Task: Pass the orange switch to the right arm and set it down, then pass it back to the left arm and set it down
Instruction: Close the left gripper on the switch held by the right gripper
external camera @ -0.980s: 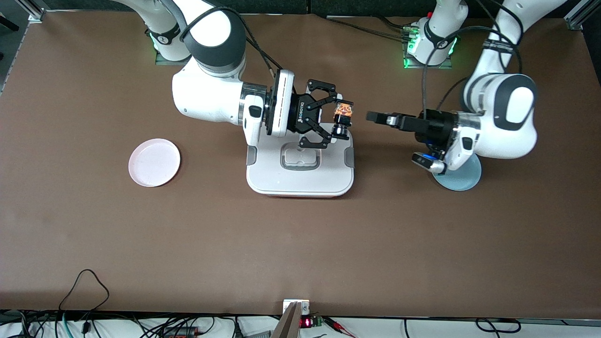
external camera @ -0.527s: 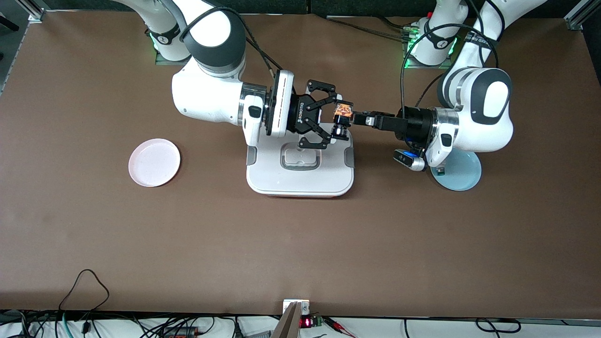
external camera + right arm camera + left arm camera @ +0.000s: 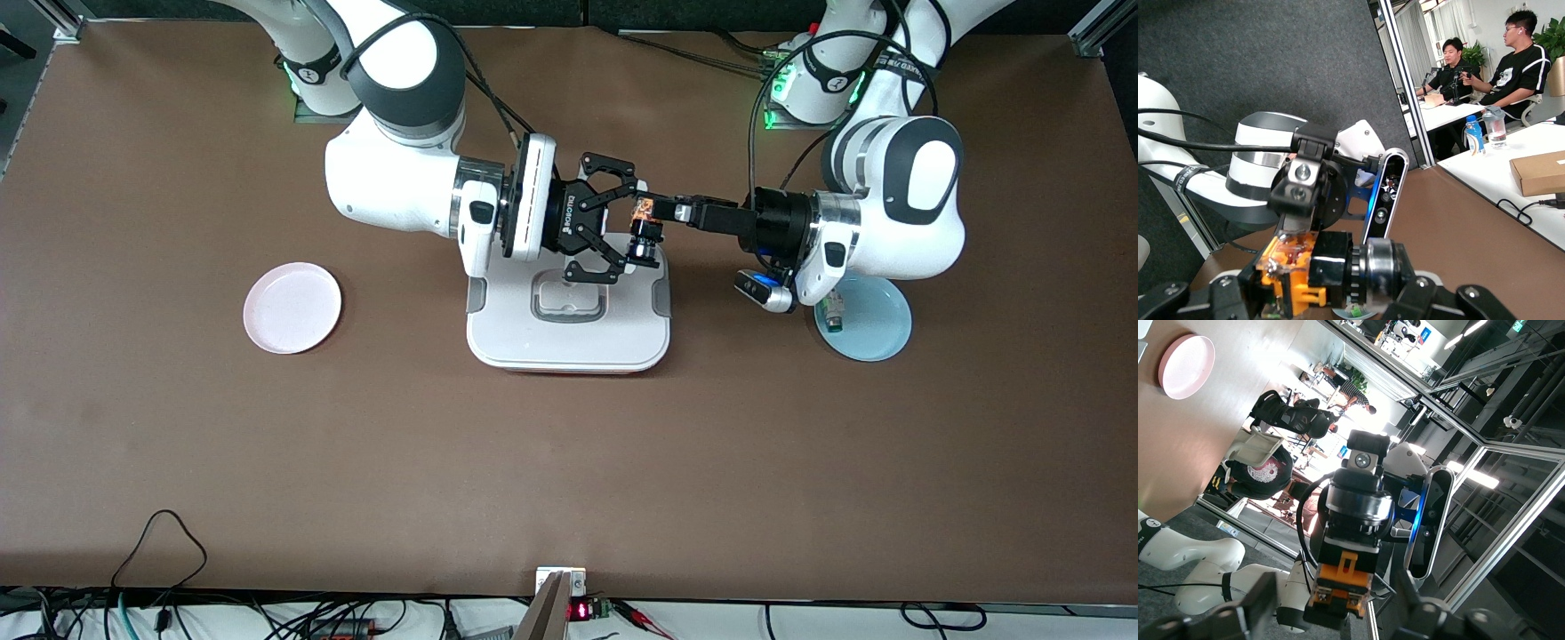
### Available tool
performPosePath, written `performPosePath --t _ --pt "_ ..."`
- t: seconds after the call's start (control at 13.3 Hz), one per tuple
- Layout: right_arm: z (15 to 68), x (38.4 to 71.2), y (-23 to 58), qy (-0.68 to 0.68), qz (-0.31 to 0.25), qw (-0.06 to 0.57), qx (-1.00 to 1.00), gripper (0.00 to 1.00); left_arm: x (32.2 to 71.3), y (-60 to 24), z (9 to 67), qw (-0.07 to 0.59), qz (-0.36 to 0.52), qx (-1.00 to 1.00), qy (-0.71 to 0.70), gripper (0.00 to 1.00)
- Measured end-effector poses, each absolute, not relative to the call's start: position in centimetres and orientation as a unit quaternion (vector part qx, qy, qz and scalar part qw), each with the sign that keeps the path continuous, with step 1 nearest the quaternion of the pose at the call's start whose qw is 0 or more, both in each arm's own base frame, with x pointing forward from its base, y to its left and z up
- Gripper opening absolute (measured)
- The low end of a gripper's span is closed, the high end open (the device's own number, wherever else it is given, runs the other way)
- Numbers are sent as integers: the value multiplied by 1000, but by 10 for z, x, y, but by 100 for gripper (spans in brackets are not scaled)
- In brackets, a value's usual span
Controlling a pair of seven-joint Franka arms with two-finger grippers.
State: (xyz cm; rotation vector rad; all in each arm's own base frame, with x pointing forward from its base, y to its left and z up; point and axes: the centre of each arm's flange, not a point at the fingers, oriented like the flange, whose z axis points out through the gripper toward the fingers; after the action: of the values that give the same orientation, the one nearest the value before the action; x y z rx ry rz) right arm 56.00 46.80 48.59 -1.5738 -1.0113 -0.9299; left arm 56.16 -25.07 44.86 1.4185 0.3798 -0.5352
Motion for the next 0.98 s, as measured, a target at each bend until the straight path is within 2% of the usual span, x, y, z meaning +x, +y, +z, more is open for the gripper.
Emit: performPosePath --t 0.08,0.15,0.23,0.3,0.45,0.83,0.9,0.98 --pt "486 560 468 -419 -385 502 -651 73 562 -250 448 710 -241 639 172 75" --pt "486 560 468 -419 -385 502 -651 73 562 -250 448 710 -241 639 173 68" --pt "486 560 468 -419 -385 502 -651 73 562 -250 447 710 -241 639 173 56" --pt "486 560 468 -419 -385 502 -651 73 562 -250 447 709 -241 639 173 56" --pt "485 560 469 -413 -382 506 -654 73 563 -248 448 712 -233 640 169 37" --pt "485 560 469 -412 -381 506 -655 73 563 -248 448 713 -233 640 169 37" --pt "485 560 469 -411 -382 506 -655 75 563 -247 447 712 -233 640 169 37" --pt "487 560 469 -411 -383 506 -654 85 562 -247 446 712 -234 640 171 34"
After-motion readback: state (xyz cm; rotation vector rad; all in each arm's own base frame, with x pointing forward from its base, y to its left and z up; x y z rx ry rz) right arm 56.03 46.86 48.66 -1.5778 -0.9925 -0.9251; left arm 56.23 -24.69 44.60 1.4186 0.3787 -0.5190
